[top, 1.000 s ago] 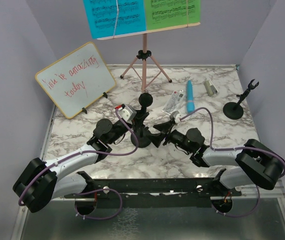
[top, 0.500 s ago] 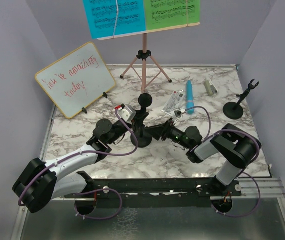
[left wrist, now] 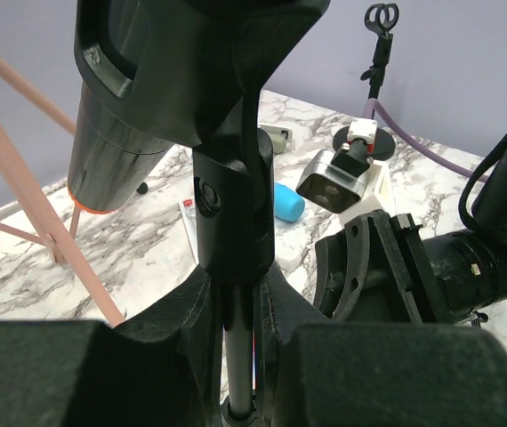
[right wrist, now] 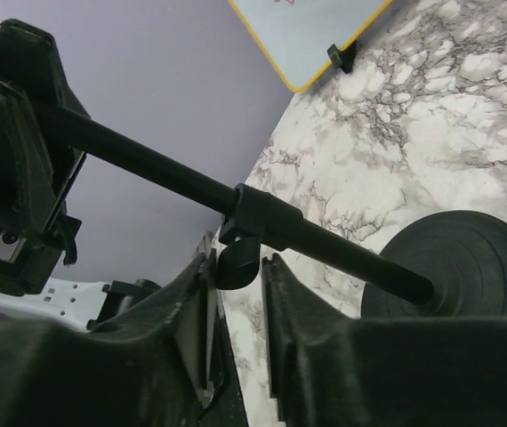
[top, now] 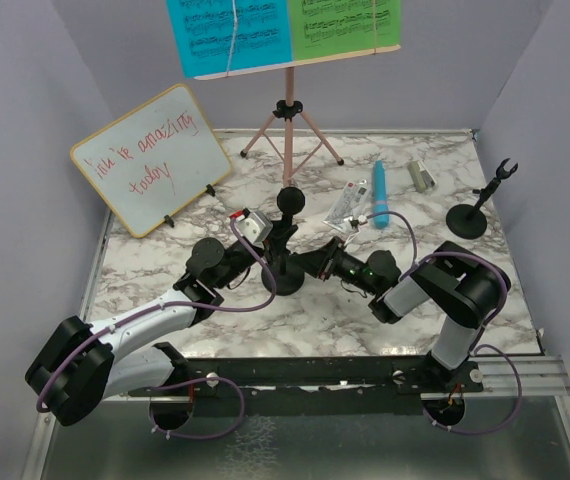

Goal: Pack up the instrument practice props
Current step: Unscrew the knob on the microphone stand.

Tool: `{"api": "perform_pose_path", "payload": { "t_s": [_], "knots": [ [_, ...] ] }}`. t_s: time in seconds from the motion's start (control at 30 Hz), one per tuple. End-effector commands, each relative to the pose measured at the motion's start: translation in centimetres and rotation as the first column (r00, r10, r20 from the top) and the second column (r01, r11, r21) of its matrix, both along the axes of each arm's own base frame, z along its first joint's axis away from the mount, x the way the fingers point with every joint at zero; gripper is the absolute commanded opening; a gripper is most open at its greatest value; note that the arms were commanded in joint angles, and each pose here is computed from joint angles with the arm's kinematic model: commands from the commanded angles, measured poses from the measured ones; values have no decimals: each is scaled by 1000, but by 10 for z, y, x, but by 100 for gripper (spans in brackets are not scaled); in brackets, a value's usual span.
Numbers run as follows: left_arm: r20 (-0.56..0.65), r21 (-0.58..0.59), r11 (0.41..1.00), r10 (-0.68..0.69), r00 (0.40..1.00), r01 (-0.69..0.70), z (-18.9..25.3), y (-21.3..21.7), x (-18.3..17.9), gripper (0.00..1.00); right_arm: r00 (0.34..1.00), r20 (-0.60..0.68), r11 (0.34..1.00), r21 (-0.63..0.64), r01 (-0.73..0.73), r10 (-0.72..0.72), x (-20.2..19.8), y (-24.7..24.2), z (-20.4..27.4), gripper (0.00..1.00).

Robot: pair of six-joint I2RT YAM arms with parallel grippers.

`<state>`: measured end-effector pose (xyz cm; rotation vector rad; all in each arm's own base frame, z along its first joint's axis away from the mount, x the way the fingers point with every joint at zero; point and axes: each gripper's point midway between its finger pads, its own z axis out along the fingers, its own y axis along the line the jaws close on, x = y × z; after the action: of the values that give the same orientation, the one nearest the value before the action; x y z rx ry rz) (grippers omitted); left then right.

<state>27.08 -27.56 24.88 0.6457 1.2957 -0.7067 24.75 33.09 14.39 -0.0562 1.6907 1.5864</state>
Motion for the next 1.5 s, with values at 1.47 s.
{"api": "perform_pose_path", "payload": {
  "t_s": [1.47],
  "knots": [
    [-15, 27, 999, -40, 999, 40, -9, -3, -7, 0, -86, 300, 140, -163, 977, 950, 10, 2, -5, 0]
  ]
}}
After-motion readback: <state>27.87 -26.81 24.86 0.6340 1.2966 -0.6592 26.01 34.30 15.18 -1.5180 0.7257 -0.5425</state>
